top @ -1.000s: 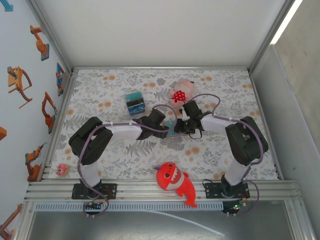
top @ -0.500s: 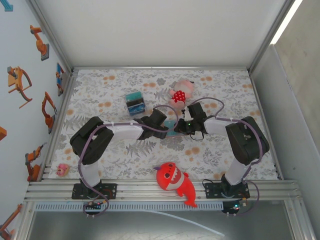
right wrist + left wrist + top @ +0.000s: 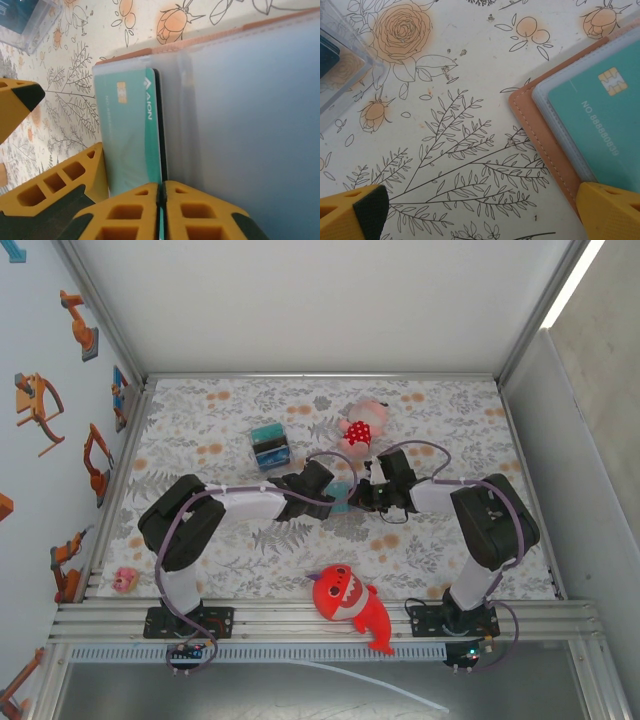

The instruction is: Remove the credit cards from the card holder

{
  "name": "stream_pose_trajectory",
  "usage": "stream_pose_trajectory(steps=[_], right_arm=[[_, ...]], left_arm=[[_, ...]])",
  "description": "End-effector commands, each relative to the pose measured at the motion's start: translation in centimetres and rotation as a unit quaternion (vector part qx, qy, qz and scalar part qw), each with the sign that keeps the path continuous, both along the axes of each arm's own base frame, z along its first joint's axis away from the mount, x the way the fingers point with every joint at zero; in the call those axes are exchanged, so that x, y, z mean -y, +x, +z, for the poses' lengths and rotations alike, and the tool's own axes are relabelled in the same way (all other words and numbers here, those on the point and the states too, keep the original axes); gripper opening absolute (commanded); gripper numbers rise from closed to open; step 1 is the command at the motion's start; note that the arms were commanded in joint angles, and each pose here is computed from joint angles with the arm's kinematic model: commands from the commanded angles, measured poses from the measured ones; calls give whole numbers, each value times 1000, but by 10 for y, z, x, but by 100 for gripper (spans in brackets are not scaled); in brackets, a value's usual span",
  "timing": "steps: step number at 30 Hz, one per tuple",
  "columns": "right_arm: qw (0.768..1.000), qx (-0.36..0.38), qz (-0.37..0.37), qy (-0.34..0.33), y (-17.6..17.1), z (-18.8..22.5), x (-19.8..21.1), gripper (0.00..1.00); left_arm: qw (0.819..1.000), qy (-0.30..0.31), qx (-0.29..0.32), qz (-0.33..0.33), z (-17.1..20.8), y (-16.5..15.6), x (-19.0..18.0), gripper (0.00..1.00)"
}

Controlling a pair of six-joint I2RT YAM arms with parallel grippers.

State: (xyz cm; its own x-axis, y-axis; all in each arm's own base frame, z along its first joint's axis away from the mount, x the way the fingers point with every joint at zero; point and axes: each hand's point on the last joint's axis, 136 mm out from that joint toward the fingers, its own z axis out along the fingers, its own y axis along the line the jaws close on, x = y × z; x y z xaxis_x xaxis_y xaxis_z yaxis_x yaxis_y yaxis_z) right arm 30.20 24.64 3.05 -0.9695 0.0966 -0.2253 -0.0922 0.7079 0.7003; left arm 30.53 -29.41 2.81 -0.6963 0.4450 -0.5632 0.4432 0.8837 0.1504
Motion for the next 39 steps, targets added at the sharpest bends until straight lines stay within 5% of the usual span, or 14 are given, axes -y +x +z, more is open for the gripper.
stream_pose_trajectory(steps=[1, 39], right_arm=[[999, 18, 11, 30, 0, 15, -8, 5], [997, 41, -11, -61, 11, 14, 21, 0]], left_arm=[[1000, -2, -2, -10, 10, -6, 4, 97], [999, -1, 40, -3, 39, 7, 3, 97]])
